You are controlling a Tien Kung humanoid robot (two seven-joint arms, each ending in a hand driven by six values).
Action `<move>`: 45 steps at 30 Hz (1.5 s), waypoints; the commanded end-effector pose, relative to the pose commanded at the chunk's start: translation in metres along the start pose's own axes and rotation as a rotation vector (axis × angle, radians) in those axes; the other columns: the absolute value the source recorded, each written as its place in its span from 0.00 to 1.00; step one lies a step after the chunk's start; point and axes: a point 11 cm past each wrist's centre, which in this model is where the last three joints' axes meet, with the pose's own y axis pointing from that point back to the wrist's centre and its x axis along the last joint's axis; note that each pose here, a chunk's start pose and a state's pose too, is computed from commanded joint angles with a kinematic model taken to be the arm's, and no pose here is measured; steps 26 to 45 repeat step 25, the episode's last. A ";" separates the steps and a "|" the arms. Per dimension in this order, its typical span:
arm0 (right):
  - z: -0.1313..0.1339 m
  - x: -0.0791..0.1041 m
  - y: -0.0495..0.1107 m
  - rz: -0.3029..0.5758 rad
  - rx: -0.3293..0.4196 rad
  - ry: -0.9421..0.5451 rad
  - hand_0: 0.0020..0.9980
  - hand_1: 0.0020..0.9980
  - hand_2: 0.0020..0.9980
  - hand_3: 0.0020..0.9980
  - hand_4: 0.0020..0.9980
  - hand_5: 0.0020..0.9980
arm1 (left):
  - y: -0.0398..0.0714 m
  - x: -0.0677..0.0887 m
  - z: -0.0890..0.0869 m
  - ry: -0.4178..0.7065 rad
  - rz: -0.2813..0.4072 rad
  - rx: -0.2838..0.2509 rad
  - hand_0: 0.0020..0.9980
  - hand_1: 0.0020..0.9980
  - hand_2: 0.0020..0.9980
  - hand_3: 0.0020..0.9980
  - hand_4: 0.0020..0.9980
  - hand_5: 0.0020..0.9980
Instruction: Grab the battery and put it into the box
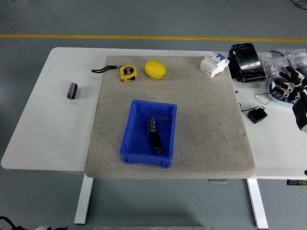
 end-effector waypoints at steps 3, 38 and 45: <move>0.000 -0.001 -0.001 -0.006 -0.003 0.001 0.75 0.74 0.83 0.86 1.00 0.76 | 0.000 0.000 0.001 0.000 0.000 -0.001 0.63 0.58 0.69 0.70 0.71 0.71; 0.003 -0.004 0.000 -0.019 -0.019 0.009 0.75 0.74 0.83 0.86 1.00 0.76 | 0.000 0.000 -0.001 -0.003 -0.001 0.004 0.63 0.58 0.69 0.70 0.71 0.71; 0.003 -0.004 0.000 -0.019 -0.019 0.009 0.75 0.74 0.83 0.86 1.00 0.76 | 0.000 0.000 -0.001 -0.003 -0.001 0.004 0.63 0.58 0.69 0.70 0.71 0.71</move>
